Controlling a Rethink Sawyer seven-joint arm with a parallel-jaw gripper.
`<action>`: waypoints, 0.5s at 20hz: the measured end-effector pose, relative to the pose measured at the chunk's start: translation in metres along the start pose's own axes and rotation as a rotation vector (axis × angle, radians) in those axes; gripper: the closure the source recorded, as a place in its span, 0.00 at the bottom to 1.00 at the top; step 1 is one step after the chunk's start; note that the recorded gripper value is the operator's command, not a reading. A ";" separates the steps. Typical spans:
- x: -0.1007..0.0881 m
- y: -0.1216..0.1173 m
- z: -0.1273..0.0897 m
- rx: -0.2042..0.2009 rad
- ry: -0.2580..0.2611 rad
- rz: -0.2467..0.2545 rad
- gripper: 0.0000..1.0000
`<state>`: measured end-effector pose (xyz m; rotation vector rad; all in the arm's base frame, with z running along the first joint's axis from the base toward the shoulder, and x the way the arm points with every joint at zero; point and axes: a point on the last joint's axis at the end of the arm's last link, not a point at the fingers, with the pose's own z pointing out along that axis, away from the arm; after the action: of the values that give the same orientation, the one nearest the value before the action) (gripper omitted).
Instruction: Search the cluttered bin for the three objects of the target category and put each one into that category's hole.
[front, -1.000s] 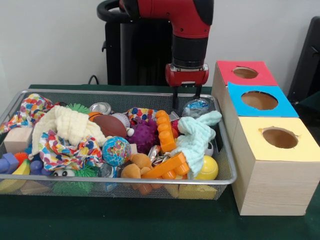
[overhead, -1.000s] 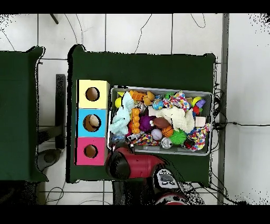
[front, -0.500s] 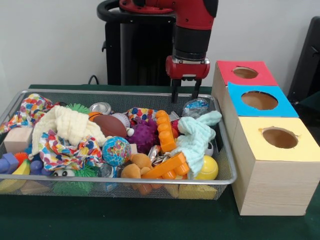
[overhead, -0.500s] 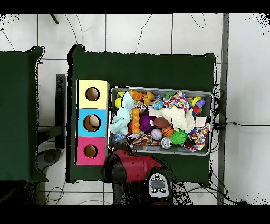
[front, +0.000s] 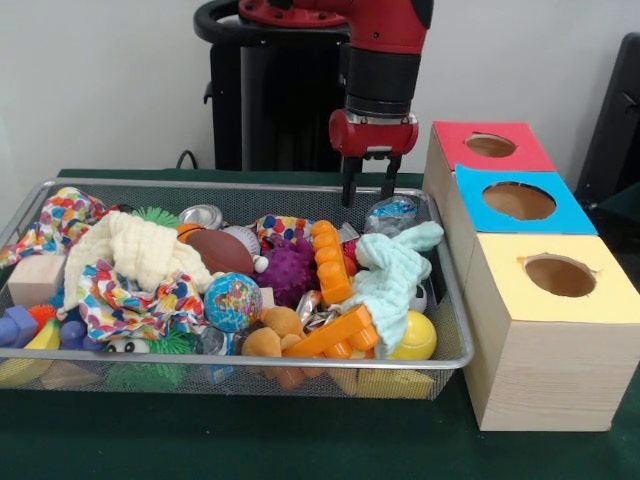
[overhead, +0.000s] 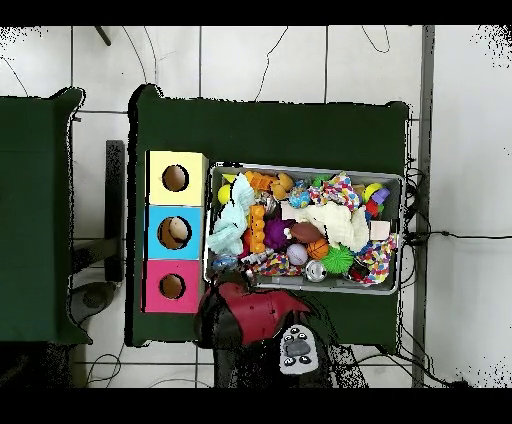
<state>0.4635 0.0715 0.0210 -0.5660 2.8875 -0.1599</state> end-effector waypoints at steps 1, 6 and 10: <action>-0.001 -0.001 0.001 -0.001 -0.005 -0.009 0.00; -0.006 -0.009 0.005 -0.012 -0.033 -0.051 0.00; -0.007 -0.010 0.008 -0.029 -0.042 -0.078 0.00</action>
<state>0.4748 0.0642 0.0155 -0.6787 2.8328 -0.1163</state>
